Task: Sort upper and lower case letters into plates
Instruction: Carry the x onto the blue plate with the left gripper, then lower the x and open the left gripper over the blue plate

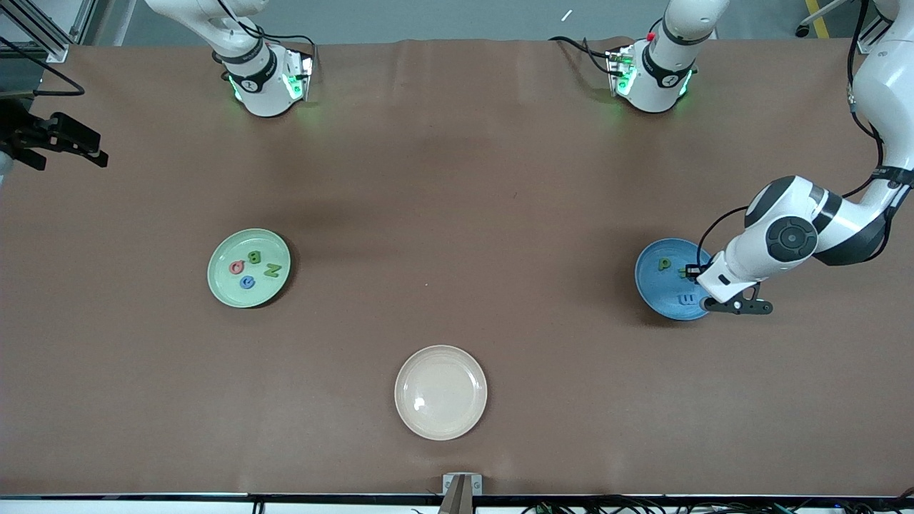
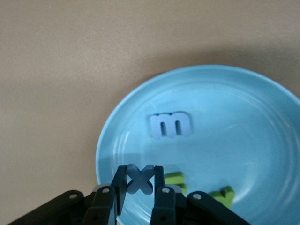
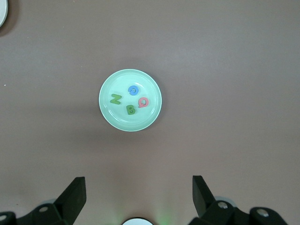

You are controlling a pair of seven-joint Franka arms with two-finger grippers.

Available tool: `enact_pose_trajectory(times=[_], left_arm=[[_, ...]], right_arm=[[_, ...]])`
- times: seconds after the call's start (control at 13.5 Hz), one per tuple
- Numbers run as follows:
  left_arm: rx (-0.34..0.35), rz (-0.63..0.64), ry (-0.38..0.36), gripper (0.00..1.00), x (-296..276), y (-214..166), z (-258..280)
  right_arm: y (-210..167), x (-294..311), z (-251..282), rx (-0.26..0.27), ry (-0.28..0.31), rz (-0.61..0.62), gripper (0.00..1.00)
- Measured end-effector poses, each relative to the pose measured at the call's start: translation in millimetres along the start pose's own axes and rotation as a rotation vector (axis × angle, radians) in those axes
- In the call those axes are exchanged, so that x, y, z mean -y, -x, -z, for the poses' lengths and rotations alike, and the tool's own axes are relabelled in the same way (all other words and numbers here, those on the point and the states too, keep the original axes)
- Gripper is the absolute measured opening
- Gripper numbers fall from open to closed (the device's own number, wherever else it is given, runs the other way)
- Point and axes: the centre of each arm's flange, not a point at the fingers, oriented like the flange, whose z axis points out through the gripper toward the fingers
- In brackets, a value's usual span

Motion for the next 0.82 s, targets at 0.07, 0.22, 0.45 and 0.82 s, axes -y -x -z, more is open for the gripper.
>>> enact_pose_trajectory(times=[0.07,0.22,0.45,0.82], left_arm=[[-0.008,-0.001,0.006,0.27,0.2,-0.6,-2.6],[-0.013,-0.007,0.01,0.27,-2.7,-0.9,-4.7],[-0.016,-0.008,0.012,0.27,-2.5,-1.4,-11.1],[-0.013,-0.01,0.012,0.27,-3.7,-1.2,-17.6]], right_arm=[[0.0,0.0,0.0,0.0,0.0,0.0,1.0],[0.0,0.0,0.0,0.0,0.0,0.0,1.0],[0.0,0.2,0.0,0.0,0.0,0.0,1.0],[-0.4,3.8,0.0,0.0,0.001,0.008,1.0]])
